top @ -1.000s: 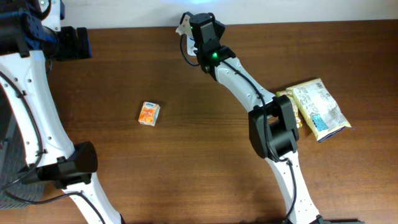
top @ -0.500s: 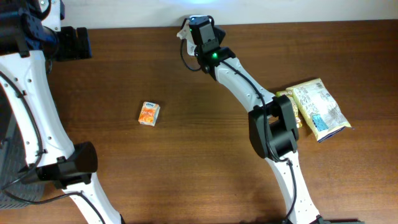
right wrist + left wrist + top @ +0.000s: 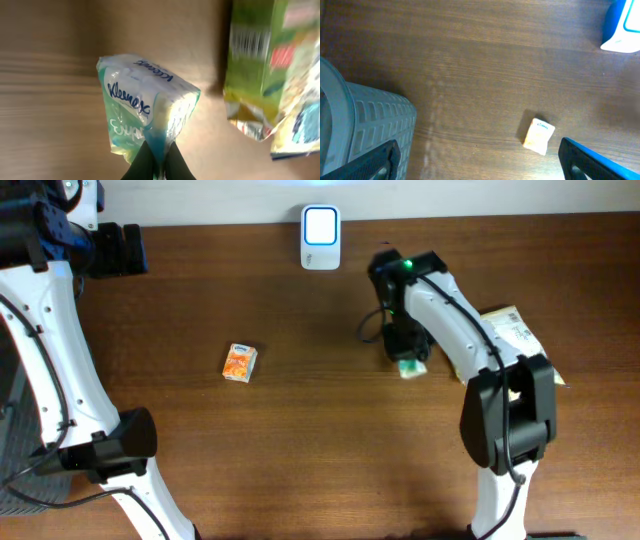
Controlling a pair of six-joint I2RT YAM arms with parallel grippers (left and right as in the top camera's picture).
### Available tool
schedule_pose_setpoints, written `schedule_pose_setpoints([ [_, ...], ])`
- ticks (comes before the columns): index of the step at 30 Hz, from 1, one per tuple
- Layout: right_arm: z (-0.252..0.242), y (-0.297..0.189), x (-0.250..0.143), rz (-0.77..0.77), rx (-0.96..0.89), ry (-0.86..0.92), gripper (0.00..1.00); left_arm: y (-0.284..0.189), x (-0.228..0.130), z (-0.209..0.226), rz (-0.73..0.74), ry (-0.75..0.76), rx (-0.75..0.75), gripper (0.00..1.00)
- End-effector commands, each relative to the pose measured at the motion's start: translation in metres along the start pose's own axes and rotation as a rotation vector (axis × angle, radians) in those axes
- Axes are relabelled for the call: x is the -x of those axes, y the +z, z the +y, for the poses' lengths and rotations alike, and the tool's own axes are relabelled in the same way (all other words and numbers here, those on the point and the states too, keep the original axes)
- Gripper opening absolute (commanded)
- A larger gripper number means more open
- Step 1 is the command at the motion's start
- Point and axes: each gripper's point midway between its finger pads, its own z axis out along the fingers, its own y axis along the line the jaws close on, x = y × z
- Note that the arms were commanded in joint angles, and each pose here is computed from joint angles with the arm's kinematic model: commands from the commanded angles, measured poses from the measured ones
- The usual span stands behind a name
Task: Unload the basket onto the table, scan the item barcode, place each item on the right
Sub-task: 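Carry the green tissue pack right and release it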
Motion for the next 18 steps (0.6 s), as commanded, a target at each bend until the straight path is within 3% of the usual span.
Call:
schedule_pose_setpoints([
  [1,-0.033,0.034,-0.014,0.065,-0.046,0.109,0.05,-0.003,0.001,0.000,-0.008,0.013,-0.005,0.99],
  [9,-0.133,0.081,-0.011,0.062,-0.098,0.275,0.08,-0.003,0.001,0.000,-0.008,0.013,-0.005,0.99],
  [10,-0.136,0.082,-0.012,0.063,-0.085,0.278,0.17,-0.003,0.001,0.000,-0.008,0.013,-0.005,0.99],
  [12,-0.119,0.071,0.001,0.028,0.018,0.209,0.47,-0.003,0.001,0.000,-0.008,0.013,-0.005,0.99],
  [14,-0.120,0.031,0.014,-0.036,0.020,0.199,0.68,-0.003,0.001,0.000,-0.008,0.013,-0.005,0.99],
  [15,-0.116,0.001,0.021,-0.071,0.052,0.190,0.75,-0.003,0.001,0.000,-0.008,0.013,-0.005,0.99],
  [18,-0.074,-0.056,0.042,-0.176,0.311,0.159,0.74,-0.003,0.001,0.000,-0.008,0.013,-0.005,0.99],
])
